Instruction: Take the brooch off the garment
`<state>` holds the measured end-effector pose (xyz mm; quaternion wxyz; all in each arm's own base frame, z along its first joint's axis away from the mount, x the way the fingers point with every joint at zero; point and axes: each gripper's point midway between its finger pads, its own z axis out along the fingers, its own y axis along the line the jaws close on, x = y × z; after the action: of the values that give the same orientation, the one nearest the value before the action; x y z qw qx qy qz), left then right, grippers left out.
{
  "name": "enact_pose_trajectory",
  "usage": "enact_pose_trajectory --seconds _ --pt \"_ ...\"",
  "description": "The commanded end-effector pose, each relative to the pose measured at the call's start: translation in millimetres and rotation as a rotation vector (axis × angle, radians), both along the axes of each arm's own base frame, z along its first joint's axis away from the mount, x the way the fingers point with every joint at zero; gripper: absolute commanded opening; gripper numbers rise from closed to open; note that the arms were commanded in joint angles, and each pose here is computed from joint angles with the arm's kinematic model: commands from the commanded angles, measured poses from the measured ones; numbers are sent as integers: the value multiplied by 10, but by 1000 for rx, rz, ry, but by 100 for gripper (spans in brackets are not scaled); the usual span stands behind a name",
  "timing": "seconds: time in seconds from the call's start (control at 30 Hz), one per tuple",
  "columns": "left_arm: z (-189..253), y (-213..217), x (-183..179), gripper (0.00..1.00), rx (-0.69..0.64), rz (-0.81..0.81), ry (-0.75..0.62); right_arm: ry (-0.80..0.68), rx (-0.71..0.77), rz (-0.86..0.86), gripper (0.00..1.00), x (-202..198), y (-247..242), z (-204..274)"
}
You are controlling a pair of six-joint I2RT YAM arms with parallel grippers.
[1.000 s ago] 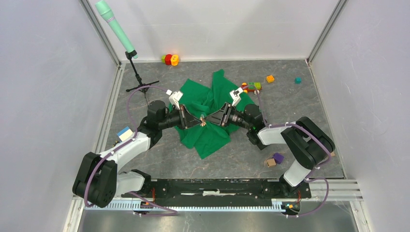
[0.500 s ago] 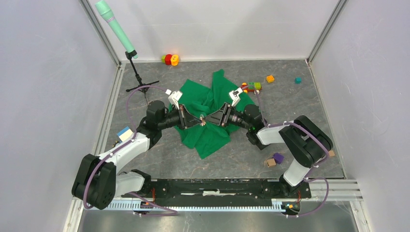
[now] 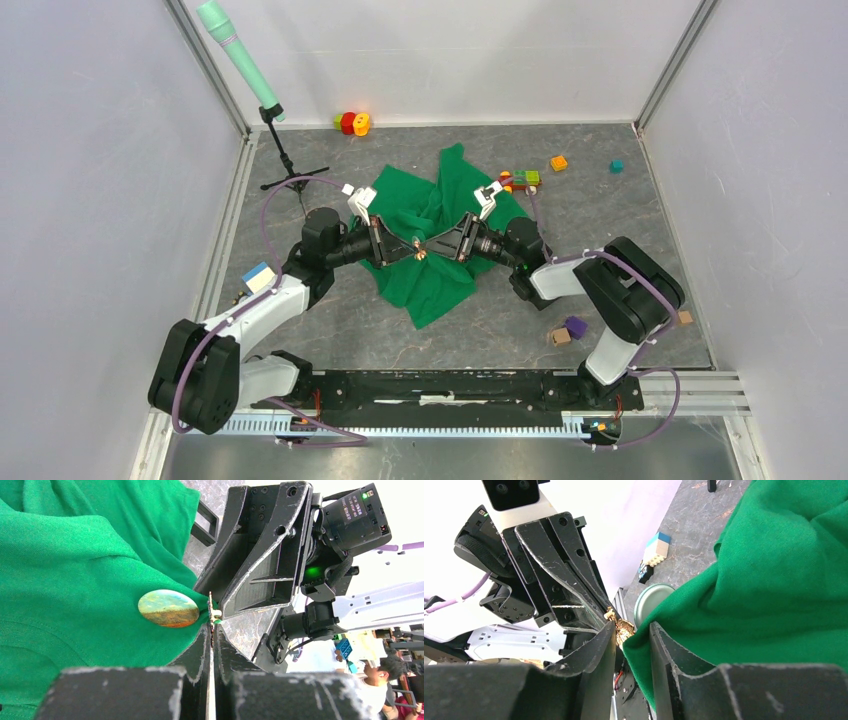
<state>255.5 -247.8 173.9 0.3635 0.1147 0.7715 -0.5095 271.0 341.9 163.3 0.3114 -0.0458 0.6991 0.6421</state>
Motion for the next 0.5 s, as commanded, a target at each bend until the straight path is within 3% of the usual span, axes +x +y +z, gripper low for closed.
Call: enact_pose_trajectory --seconds 0.0,0.17,0.47 --pt "225 -45 -20 2 -61 -32 -52 -19 15 20 34 -44 24 13" --pt "226 -49 -18 2 -61 -33 -51 -18 12 32 25 -57 47 -4" --pt "218 -64 -12 2 -64 -42 -44 -12 -1 51 25 -79 93 -52"
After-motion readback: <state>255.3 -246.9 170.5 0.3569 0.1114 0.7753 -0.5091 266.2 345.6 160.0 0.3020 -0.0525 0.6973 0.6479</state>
